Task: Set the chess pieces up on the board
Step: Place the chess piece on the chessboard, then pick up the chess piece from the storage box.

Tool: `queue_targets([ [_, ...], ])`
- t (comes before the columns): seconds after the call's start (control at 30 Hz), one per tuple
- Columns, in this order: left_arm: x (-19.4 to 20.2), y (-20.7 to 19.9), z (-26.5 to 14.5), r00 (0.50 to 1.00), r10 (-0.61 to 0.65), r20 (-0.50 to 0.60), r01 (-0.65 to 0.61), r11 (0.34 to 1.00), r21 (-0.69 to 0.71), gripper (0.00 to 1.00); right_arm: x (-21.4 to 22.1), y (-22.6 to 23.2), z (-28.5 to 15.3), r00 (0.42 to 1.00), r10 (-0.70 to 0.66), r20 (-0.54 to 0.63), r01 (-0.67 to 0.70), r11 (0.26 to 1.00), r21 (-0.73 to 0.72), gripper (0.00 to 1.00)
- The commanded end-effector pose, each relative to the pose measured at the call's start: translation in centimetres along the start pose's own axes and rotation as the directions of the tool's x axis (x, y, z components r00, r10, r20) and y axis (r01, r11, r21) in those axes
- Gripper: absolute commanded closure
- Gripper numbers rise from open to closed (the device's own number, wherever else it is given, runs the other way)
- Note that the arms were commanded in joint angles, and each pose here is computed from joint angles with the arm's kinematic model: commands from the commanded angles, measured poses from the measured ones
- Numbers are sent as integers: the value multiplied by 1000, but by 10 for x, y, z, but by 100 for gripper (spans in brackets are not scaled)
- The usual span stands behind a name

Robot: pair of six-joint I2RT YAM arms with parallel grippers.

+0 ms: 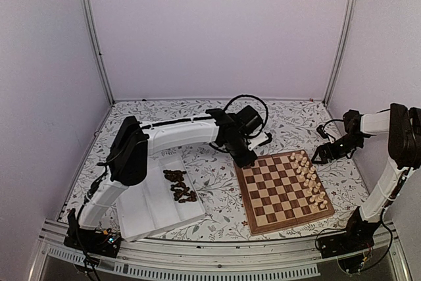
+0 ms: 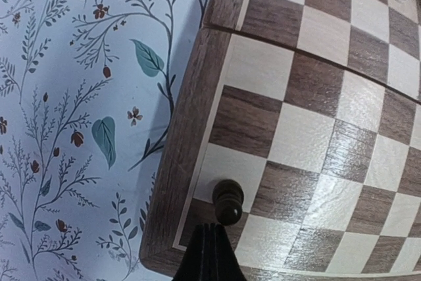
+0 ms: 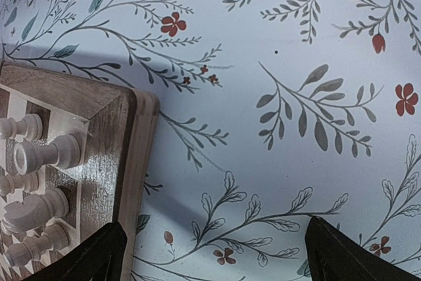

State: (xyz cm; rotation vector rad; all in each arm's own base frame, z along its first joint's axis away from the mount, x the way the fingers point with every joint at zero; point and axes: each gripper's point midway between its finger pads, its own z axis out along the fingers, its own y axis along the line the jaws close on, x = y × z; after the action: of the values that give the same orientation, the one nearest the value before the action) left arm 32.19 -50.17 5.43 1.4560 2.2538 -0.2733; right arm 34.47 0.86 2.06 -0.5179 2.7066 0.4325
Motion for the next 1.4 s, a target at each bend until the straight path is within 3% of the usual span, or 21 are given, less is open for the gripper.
queue_targets([
  [0.0,-4,-1,11,1000,-1,15,0,999,32,100,37,5,20,990,59,-130,-65,997,-36,1],
  [0.4,-5,-3,16,1000,-8,11,8,999,40,100,39,6,23,988,60,-140,-67,997,-42,1],
  [0.63,10,21,-28,998,-48,-26,46,996,-82,100,39,6,22,989,59,-138,-65,997,-43,1],
  [0.7,11,27,-55,998,-65,-4,65,991,-117,94,38,6,21,989,55,-135,-61,997,-41,1],
  [0.8,21,31,-94,995,-98,28,102,983,-150,72,37,6,19,990,52,-128,-57,998,-39,1],
  [0.83,27,33,-106,993,-113,35,117,979,-167,60,37,6,19,990,52,-129,-58,998,-40,1],
  [0.93,61,40,-131,984,-176,9,174,961,-215,45,37,6,19,990,52,-128,-58,998,-40,1],
  [1.2,195,10,-130,924,-267,-273,223,958,-181,57,34,7,18,991,51,-120,-57,997,-44,1],
  [1.37,218,2,-125,913,-263,-311,216,960,-177,55,35,8,19,991,52,-127,-59,997,-51,1],
])
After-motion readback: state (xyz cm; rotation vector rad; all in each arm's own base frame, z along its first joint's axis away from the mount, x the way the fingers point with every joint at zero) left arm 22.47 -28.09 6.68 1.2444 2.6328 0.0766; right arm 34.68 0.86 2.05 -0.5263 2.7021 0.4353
